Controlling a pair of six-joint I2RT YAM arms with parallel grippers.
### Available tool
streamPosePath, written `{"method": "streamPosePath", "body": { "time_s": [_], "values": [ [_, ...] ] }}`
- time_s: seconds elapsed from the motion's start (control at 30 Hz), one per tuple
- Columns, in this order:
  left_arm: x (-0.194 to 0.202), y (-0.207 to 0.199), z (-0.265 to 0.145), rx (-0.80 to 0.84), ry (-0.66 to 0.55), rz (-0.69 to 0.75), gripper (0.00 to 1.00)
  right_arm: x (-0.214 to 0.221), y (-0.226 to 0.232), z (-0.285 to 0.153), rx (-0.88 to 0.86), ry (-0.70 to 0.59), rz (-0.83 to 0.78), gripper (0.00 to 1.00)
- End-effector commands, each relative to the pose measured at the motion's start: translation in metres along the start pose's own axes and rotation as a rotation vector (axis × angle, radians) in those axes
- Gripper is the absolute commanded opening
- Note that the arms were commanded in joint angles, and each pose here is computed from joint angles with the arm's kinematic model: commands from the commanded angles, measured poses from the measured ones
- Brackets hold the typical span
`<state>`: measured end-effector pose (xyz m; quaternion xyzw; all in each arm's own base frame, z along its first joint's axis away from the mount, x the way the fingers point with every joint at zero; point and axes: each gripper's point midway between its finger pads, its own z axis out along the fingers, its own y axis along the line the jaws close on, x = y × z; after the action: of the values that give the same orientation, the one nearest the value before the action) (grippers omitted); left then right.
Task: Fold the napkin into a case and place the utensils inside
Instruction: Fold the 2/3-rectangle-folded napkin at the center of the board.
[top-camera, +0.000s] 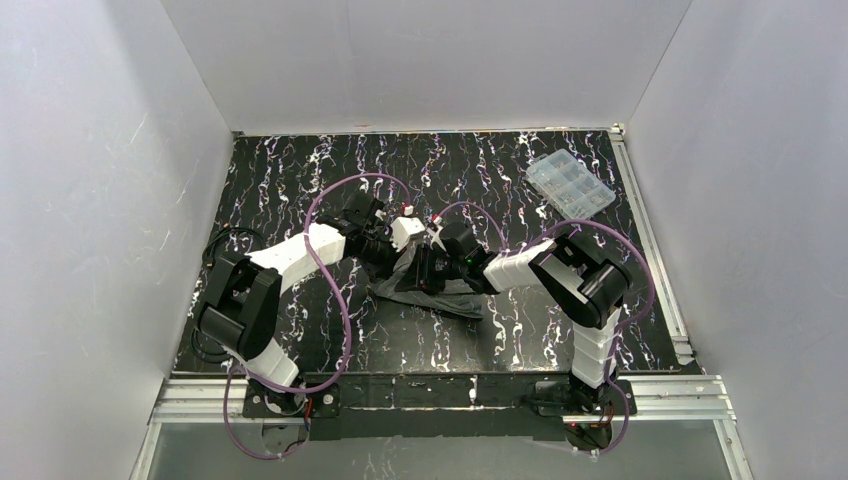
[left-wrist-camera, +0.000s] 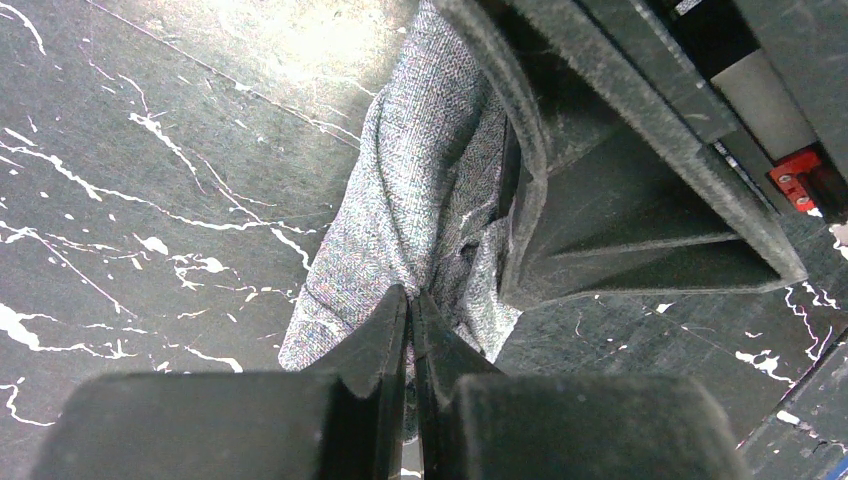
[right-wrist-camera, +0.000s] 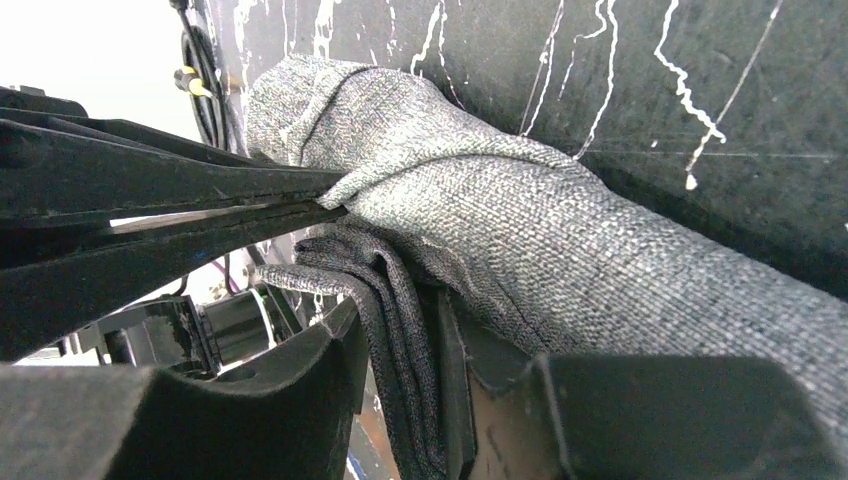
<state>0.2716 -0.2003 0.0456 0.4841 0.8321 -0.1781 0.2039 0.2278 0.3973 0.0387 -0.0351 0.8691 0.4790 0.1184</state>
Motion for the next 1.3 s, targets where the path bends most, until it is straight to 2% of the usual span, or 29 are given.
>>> {"method": "streamPosePath", "body": {
  "time_s": [0.0, 0.4, 0.6, 0.67, 0.8, 0.87, 1.03, 1.27],
  "values": [
    [0.003, -0.008, -0.005, 0.027, 0.0, 0.0, 0.0, -0.007, 0.012, -0.002, -0.058, -0.034, -0.012, 0.39],
    [0.002, -0.009, -0.004, 0.034, -0.005, -0.003, 0.0, -0.011, 0.031, -0.005, -0.143, -0.044, 0.008, 0.42],
    [0.002, -0.009, -0.004, 0.038, -0.004, -0.001, 0.0, -0.011, 0.025, -0.002, -0.122, -0.035, 0.01, 0.43],
    [0.002, -0.009, -0.005, 0.036, -0.004, -0.001, 0.0, -0.011, 0.023, 0.0, -0.116, -0.034, 0.011, 0.36],
    [0.001, -0.009, -0.006, 0.036, -0.003, 0.0, 0.0, -0.012, 0.02, 0.001, -0.115, -0.029, 0.012, 0.13],
    [0.0, -0.009, -0.006, 0.036, -0.005, -0.001, 0.0, -0.016, 0.024, -0.003, -0.129, -0.042, 0.006, 0.11],
    [0.0, -0.009, -0.006, 0.036, -0.004, 0.003, 0.0, -0.023, 0.026, -0.013, -0.101, -0.064, -0.016, 0.14],
    [0.0, -0.009, -0.007, 0.039, -0.005, 0.002, 0.0, -0.03, 0.016, -0.003, -0.047, -0.055, -0.031, 0.08]
  ]
}}
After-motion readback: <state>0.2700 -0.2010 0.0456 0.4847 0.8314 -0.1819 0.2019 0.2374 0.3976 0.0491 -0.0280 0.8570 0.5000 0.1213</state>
